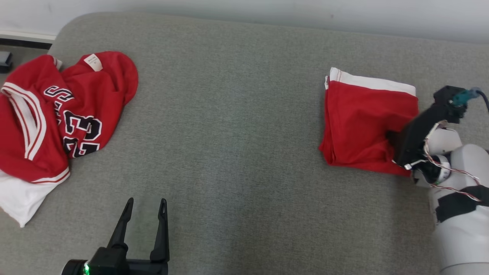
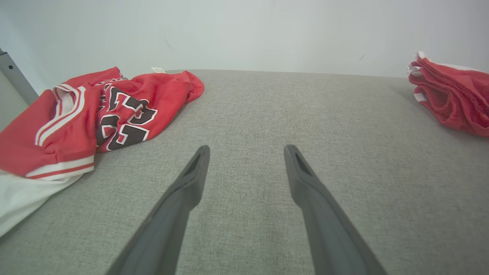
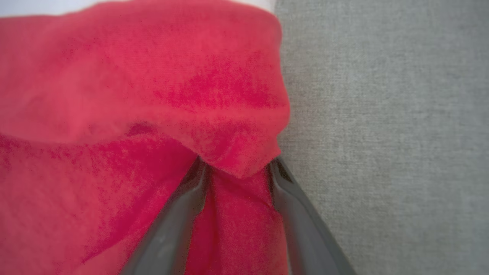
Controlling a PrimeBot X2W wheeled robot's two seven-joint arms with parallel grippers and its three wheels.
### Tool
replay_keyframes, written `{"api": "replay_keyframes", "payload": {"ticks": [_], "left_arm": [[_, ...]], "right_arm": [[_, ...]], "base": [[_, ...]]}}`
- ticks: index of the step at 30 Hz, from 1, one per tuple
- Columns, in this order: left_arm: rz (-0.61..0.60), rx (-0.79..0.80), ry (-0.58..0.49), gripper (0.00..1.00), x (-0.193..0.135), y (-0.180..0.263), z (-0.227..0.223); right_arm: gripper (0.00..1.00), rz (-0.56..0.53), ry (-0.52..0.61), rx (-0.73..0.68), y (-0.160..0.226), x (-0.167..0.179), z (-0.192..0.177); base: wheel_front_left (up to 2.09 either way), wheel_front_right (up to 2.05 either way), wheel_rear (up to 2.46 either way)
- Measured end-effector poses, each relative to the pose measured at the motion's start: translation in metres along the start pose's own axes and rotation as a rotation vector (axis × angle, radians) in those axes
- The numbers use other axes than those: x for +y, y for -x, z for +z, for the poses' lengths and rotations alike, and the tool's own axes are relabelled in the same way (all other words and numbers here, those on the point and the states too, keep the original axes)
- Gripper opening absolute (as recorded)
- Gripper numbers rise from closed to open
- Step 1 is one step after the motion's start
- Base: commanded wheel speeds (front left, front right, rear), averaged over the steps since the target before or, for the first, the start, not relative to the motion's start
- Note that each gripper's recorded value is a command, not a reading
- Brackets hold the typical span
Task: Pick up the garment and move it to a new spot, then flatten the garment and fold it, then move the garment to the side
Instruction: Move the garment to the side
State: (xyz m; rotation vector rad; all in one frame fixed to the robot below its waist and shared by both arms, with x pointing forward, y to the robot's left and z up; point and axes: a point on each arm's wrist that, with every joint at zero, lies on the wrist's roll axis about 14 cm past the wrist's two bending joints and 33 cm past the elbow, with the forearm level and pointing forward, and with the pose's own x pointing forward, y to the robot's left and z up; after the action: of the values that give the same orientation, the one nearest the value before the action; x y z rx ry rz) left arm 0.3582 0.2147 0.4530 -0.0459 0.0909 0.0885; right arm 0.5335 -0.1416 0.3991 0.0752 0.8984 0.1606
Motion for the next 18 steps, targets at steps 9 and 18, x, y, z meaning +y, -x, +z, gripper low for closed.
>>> {"api": "replay_keyframes", "payload": {"ticks": [9,18], "left_arm": [[-0.061,-0.017,-0.007,1.0,-0.018,-0.022,0.002],[-0.209,-0.052,-0.009,1.0,-0.064,-0.048,0.009]], "right_arm": [[0.0,-0.019,0.037,-0.021,0.011,-0.016,0.002],[0.0,-0.196,0.029,-0.066,0.057,-0.102,-0.002]], "base": [[0.0,0.0,0.0],[0.0,0.0,0.0]]}}
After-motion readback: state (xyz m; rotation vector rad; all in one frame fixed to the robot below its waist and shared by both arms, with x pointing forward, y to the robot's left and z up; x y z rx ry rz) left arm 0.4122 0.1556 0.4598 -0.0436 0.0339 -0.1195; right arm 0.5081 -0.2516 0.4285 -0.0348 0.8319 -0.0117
